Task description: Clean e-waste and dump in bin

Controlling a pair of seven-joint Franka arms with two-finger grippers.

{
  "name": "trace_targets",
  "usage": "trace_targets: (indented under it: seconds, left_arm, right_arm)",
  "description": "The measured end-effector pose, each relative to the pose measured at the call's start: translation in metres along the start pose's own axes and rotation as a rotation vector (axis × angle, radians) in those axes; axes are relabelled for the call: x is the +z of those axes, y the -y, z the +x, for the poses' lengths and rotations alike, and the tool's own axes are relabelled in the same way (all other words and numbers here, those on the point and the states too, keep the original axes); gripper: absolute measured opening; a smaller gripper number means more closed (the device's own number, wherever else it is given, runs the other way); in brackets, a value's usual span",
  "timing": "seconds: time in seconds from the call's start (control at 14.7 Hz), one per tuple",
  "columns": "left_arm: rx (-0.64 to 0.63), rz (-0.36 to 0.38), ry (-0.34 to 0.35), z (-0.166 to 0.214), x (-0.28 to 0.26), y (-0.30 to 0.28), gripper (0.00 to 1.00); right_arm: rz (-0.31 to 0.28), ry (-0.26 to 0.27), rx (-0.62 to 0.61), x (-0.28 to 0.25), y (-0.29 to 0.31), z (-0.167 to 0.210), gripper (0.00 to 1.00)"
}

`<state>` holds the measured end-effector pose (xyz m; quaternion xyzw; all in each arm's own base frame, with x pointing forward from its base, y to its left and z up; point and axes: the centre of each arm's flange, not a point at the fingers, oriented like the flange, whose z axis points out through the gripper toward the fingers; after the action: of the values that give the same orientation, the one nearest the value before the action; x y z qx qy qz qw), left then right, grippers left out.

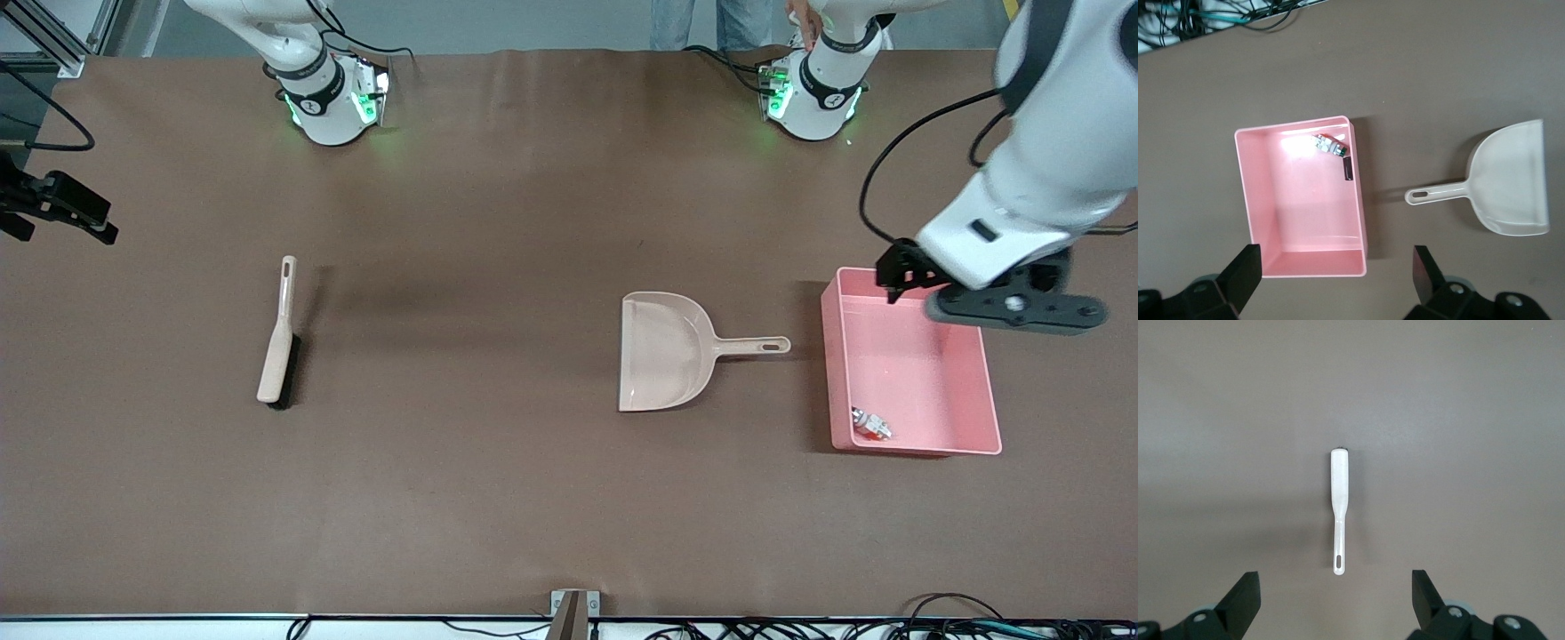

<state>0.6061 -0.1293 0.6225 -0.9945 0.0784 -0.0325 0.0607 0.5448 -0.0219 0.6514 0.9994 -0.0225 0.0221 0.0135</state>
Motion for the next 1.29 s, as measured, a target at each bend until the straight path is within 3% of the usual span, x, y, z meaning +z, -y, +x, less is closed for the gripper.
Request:
trace_targets:
  seconds: [0.48,1.29]
  left_arm:
    - [-0.123,-0.067,0.026,-0.038,-0.010,0.047,1.00]
    - [-0.141,-0.116,0.055,-0.085,-0.012,0.063,1.00]
  right_arm:
    - [0.000,-0.001,0.000,0.000,0.000,0.000,1.00]
    - [0.000,-0.002,0.000,-0.001,0.000,0.000,1.00]
